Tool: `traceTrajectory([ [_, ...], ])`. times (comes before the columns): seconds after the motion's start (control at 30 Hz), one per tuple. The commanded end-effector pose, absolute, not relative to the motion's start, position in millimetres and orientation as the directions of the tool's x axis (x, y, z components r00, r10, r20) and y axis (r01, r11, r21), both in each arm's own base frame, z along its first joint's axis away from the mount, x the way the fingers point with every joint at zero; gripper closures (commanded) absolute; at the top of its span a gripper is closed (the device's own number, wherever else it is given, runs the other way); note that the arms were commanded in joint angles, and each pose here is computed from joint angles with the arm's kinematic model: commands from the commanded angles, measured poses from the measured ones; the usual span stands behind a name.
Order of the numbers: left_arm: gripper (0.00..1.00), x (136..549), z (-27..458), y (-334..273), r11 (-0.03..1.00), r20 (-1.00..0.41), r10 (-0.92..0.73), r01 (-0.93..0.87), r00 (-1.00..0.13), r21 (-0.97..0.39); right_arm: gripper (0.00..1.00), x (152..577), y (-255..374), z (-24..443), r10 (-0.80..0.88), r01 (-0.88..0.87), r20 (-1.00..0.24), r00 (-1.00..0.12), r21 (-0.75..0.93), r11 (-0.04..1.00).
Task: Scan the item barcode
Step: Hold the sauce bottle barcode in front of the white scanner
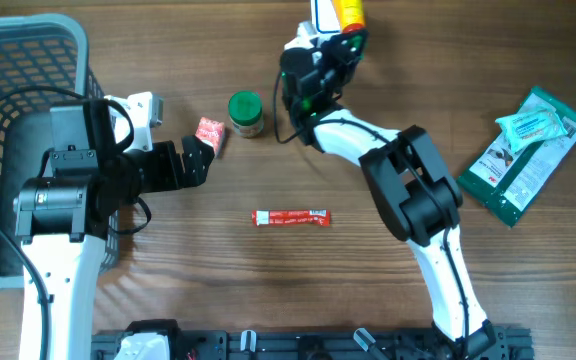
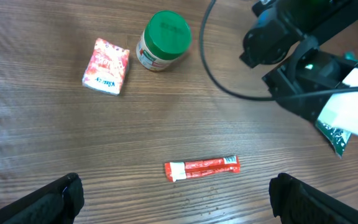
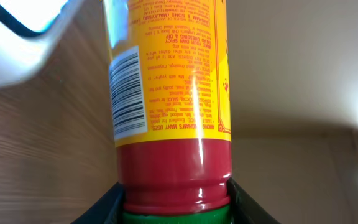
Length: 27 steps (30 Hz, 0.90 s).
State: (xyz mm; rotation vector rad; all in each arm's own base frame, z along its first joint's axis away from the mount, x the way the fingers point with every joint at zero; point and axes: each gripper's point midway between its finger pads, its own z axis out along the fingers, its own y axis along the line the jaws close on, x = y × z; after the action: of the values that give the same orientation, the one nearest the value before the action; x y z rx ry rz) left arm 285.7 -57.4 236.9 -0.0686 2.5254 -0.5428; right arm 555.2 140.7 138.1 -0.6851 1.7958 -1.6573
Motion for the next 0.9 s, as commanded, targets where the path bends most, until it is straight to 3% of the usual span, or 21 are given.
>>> traceTrajectory([
  [0.0,0.0,287,240,-57,0.921,-0.525,-0.141,0.084,-0.839,-0.381,0.96,554,117,150,-0.64,0.105,-0.161,-0.751,-0.987,0.124],
  [0.23,0.0,287,240,-57,0.921,-0.525,-0.141,0.084,-0.839,-0.381,0.96,562,125,163,-0.629,0.224,-0.301,-0.717,-0.954,0.2],
  [0.47,0.0,287,240,-57,0.921,-0.525,-0.141,0.084,-0.839,-0.381,0.96,583,158,151,-0.658,0.207,-0.288,-0.696,-0.958,0.2],
  [0.87,0.0,287,240,-57,0.921,-0.525,-0.141,0.084,-0.839,-0.381,0.96,583,172,134,-0.674,0.186,-0.276,-0.686,-0.961,0.204],
])
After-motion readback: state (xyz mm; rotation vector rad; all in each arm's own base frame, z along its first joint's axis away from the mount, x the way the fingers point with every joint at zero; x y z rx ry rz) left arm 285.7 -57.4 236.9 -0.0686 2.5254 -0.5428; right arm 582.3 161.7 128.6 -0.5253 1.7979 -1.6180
